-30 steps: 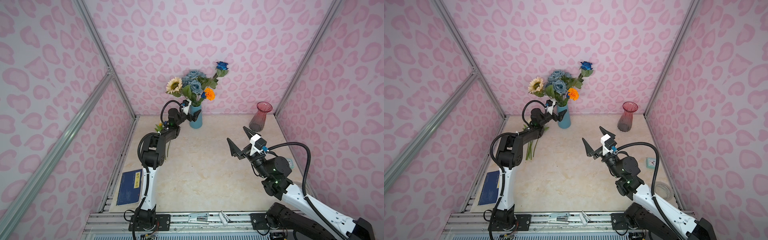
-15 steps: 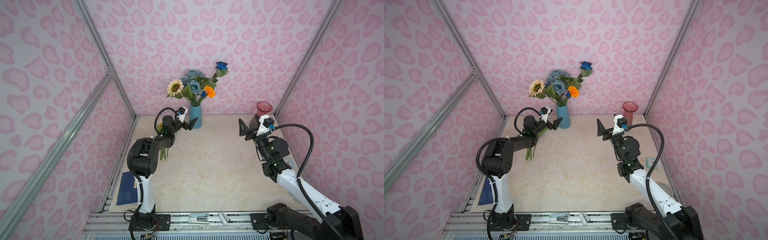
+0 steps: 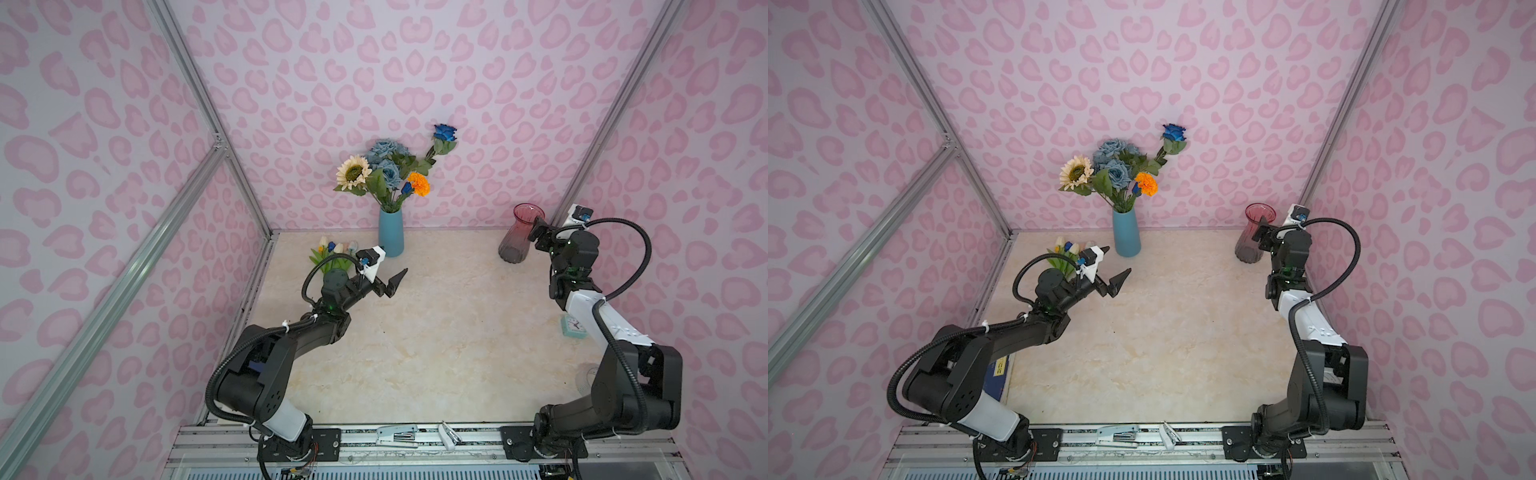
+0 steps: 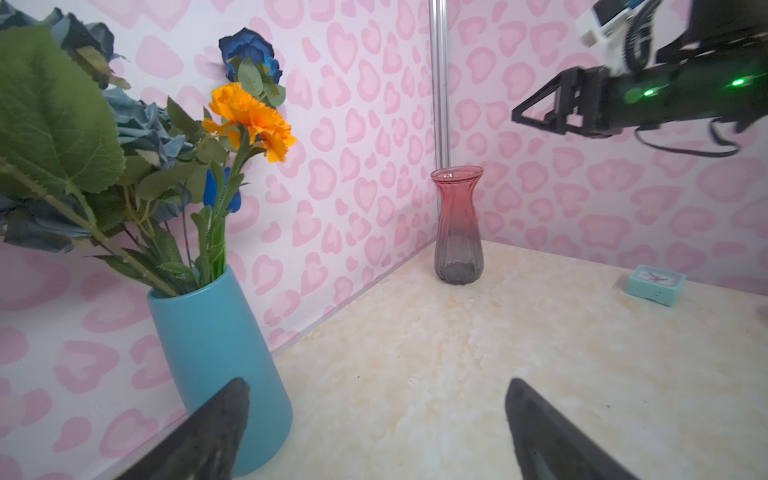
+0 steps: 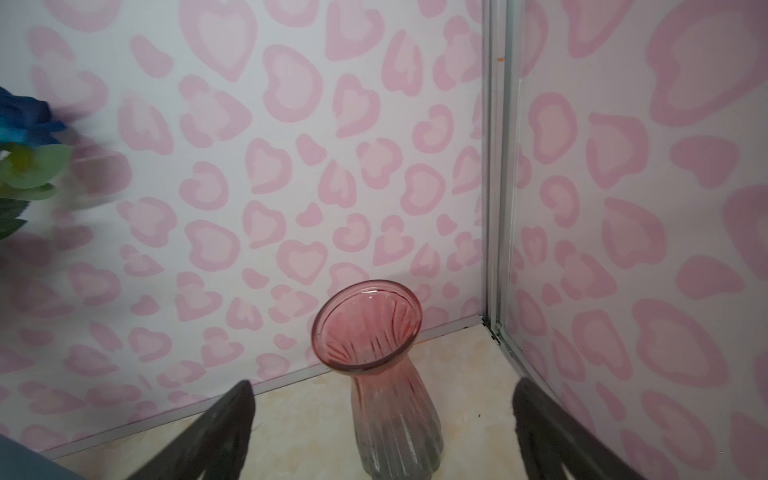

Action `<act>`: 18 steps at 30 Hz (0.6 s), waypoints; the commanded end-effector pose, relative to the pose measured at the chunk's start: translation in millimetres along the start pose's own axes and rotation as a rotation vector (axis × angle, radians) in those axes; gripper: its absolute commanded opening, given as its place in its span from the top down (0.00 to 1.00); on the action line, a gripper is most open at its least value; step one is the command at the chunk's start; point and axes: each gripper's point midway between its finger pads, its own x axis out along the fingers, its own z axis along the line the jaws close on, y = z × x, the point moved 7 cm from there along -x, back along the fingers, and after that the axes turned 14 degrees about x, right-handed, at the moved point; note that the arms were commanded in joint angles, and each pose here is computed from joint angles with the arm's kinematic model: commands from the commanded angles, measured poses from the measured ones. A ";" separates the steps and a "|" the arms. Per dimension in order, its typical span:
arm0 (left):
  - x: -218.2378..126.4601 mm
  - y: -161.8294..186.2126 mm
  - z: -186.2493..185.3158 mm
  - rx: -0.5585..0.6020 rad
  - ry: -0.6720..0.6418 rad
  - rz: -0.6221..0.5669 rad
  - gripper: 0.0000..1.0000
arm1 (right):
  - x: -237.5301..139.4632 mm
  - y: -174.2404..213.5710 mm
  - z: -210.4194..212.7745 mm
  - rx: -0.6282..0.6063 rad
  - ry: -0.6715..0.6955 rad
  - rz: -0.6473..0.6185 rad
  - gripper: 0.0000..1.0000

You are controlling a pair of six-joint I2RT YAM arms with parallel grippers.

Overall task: Arrange the flowers into the vase
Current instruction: 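Open the left gripper and withdraw it while the right gripper reaches the pink vase, then close the right gripper on the pink glass vase rim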

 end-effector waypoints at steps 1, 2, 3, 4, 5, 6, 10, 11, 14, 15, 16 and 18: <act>-13.8 -16.4 -10.5 -0.004 -0.003 -0.038 0.03 | 16.9 12.5 -1.0 -0.086 -0.055 0.056 0.03; -20.0 -19.3 -13.9 -0.011 -0.003 -0.040 0.03 | 22.3 19.1 0.0 -0.126 -0.080 0.077 0.03; -24.4 -21.9 -16.3 -0.020 -0.001 -0.042 0.03 | 26.1 24.8 -0.7 -0.154 -0.091 0.084 0.03; -28.9 -22.7 -20.2 -0.026 0.010 -0.039 0.03 | 29.5 31.7 -2.3 -0.176 -0.096 0.082 0.03; -32.5 -22.4 -23.8 -0.027 0.015 -0.026 0.03 | 32.7 38.8 -4.2 -0.194 -0.118 0.081 0.03; -35.0 -22.0 -26.6 -0.029 0.017 -0.015 0.03 | 34.4 43.9 -3.4 -0.207 -0.150 0.080 0.03; -42.6 -21.6 -37.4 -0.050 0.049 0.013 0.03 | 37.0 61.8 -6.4 -0.253 -0.225 0.035 0.03; -43.5 -21.4 -39.1 -0.054 0.051 0.021 0.03 | 38.5 64.2 -7.0 -0.258 -0.239 0.020 0.03; -45.3 -23.7 -41.4 -0.062 0.055 0.015 0.03 | 45.8 71.7 -8.7 -0.254 -0.273 -0.026 0.03; -45.2 -25.5 -41.9 -0.061 0.058 0.011 0.03 | 49.2 74.3 -10.0 -0.249 -0.281 -0.037 0.03; -44.7 -27.7 -42.5 -0.059 0.063 0.007 0.03 | 54.5 76.0 -12.2 -0.242 -0.277 -0.046 0.03; -45.5 -29.7 -43.0 -0.056 0.061 0.008 0.03 | 64.0 80.0 -17.5 -0.238 -0.259 -0.055 0.03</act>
